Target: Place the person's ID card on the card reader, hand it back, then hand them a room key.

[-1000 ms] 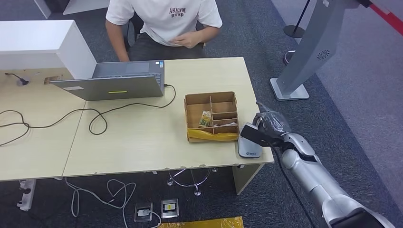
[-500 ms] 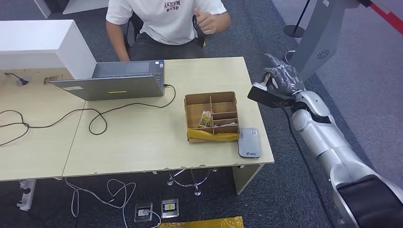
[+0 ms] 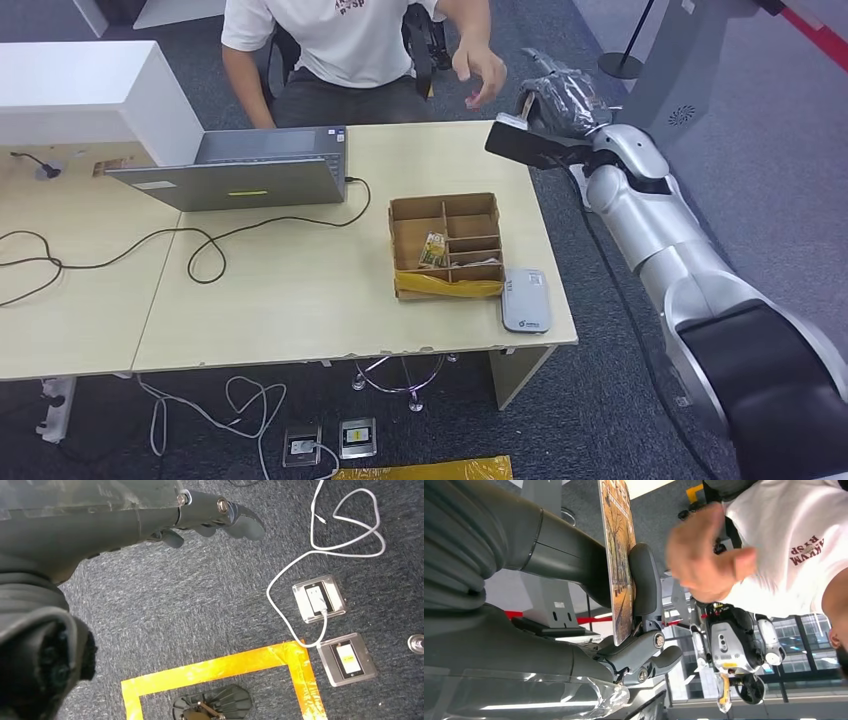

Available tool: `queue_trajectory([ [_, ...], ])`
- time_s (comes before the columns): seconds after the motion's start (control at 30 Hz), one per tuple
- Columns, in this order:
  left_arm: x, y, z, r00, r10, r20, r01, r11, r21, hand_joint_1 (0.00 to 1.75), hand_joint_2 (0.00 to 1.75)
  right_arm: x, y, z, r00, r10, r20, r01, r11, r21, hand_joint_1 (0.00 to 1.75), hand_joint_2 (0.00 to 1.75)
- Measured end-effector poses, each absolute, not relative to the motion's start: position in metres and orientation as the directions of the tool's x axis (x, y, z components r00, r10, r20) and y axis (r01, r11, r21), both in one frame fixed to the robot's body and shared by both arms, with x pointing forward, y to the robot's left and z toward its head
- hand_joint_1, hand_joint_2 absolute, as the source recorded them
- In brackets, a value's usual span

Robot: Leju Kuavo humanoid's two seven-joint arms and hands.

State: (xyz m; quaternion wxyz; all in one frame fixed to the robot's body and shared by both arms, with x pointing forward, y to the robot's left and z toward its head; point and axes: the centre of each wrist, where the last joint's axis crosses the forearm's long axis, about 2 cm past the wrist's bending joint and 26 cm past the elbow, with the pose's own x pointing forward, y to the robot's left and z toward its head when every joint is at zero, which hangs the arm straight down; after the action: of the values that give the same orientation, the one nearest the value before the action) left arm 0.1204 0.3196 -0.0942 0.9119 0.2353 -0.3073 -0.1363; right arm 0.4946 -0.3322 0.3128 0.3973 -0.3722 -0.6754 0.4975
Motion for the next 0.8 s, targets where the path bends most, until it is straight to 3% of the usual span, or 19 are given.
queue_trajectory([
  [0.57, 0.120, 0.319, -0.094, 0.779, -0.380, 0.499, 0.098, 0.859, 0.502, 0.00, 0.00, 0.504, -0.276, 0.312, -0.357, 0.920, 0.159, 0.055, 0.191, -0.980, 1.75, 1.75],
  [0.63, 0.119, 0.319, -0.095, 0.779, -0.380, 0.499, 0.098, 0.860, 0.501, 0.00, 0.00, 0.504, -0.273, 0.310, -0.358, 0.920, 0.161, 0.053, 0.192, -0.980, 1.48, 1.75],
  [0.67, 0.119, 0.319, -0.095, 0.778, -0.380, 0.500, 0.098, 0.860, 0.501, 0.00, 0.00, 0.503, -0.272, 0.310, -0.358, 0.920, 0.162, 0.053, 0.193, -0.980, 1.19, 1.75],
  [0.73, 0.118, 0.319, -0.095, 0.777, -0.380, 0.501, 0.098, 0.860, 0.500, 0.00, 0.00, 0.503, -0.271, 0.308, -0.356, 0.920, 0.162, 0.055, 0.194, -0.979, 0.41, 1.75],
  [0.77, 0.117, 0.319, -0.095, 0.777, -0.381, 0.502, 0.098, 0.860, 0.500, 0.00, 0.00, 0.503, -0.271, 0.307, -0.355, 0.921, 0.162, 0.057, 0.195, -0.979, 0.14, 1.75],
  [0.8, 0.117, 0.318, -0.095, 0.777, -0.381, 0.502, 0.099, 0.860, 0.500, 0.00, 0.00, 0.503, -0.271, 0.307, -0.353, 0.921, 0.162, 0.060, 0.195, -0.979, 0.00, 1.75],
])
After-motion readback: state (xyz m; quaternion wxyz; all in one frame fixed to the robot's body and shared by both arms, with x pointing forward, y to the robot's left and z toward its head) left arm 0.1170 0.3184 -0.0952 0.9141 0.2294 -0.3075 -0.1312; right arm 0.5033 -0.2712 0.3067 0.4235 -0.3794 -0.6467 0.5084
